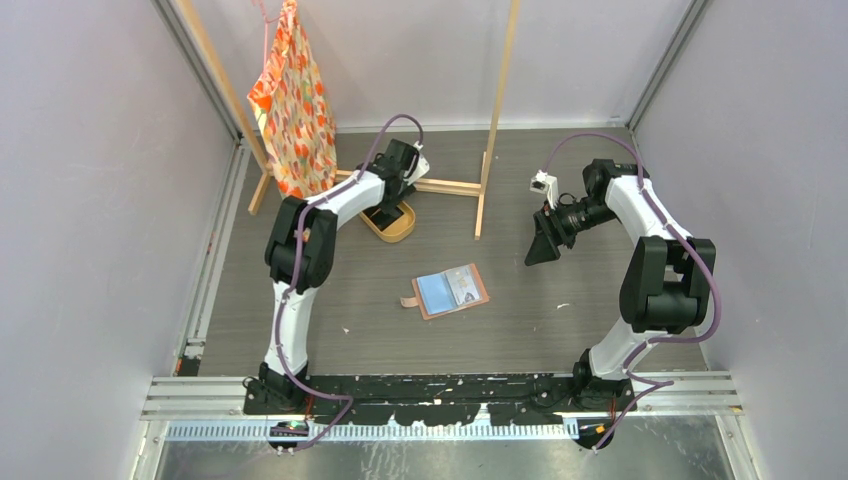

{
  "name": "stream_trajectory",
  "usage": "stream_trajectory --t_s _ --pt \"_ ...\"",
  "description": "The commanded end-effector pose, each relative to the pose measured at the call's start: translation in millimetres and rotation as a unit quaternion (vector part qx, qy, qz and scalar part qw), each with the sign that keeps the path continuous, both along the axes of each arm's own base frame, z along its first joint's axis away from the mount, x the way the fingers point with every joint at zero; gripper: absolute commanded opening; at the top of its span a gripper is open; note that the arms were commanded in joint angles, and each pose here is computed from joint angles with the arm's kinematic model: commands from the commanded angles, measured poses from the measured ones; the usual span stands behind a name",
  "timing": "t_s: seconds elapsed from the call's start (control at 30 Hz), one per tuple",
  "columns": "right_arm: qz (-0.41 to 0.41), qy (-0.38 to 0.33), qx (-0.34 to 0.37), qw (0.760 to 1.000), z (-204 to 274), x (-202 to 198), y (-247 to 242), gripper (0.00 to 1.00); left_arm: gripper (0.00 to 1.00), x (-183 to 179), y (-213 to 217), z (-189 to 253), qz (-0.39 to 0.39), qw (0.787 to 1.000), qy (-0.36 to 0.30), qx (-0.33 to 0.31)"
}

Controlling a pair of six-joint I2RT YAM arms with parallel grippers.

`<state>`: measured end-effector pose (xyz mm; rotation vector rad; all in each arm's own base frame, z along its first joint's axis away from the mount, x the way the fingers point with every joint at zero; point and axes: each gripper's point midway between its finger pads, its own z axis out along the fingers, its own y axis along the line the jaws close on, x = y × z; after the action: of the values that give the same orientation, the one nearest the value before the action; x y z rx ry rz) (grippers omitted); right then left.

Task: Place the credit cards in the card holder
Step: Pick up the credit card from the storage box.

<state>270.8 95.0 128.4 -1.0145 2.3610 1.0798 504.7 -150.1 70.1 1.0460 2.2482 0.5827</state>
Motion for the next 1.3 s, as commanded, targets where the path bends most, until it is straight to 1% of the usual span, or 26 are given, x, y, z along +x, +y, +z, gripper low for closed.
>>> stream_trajectory --t_s 0.0,0.1,0.2,0.33,0.5,0.67,0.77,1.03,1.27 --pt "0.006 -0.018 0.012 1.0 10.3 6.1 2.7 0.74 0.67 12.0 9.9 19.1 0.024 0.999 -0.031 0.003" --pt "0.006 -0.017 0.012 1.0 10.5 5.6 2.7 0.74 0.64 14.6 13.5 29.1 0.034 0.998 -0.055 0.0" --pt "0.007 -0.018 0.012 1.0 10.5 6.1 2.6 0.74 0.57 15.4 15.5 40.5 0.04 0.996 -0.074 -0.004" --pt "0.007 -0.016 0.012 1.0 9.9 5.4 2.7 0.74 0.53 14.9 14.9 52.6 0.041 0.995 -0.093 -0.015" --pt "0.007 -0.015 0.012 1.0 9.9 5.3 2.7 0.73 0.46 14.2 14.3 55.5 0.041 0.994 -0.096 -0.015" --pt "0.008 -0.016 0.012 1.0 10.4 5.3 2.6 0.73 0.44 13.5 12.5 58.9 0.039 0.994 -0.099 -0.017" --pt "0.008 -0.015 0.012 1.0 10.2 5.3 2.6 0.73 0.38 13.4 11.4 58.9 0.038 0.994 -0.099 -0.017" --pt "0.009 -0.015 0.013 1.0 10.4 4.6 2.8 0.73 0.37 12.1 9.2 66.7 0.036 0.993 -0.11 -0.019" --pt "0.01 -0.014 0.013 1.0 10.2 4.6 2.8 0.73 0.32 12.0 8.0 70.3 0.036 0.992 -0.116 -0.021"
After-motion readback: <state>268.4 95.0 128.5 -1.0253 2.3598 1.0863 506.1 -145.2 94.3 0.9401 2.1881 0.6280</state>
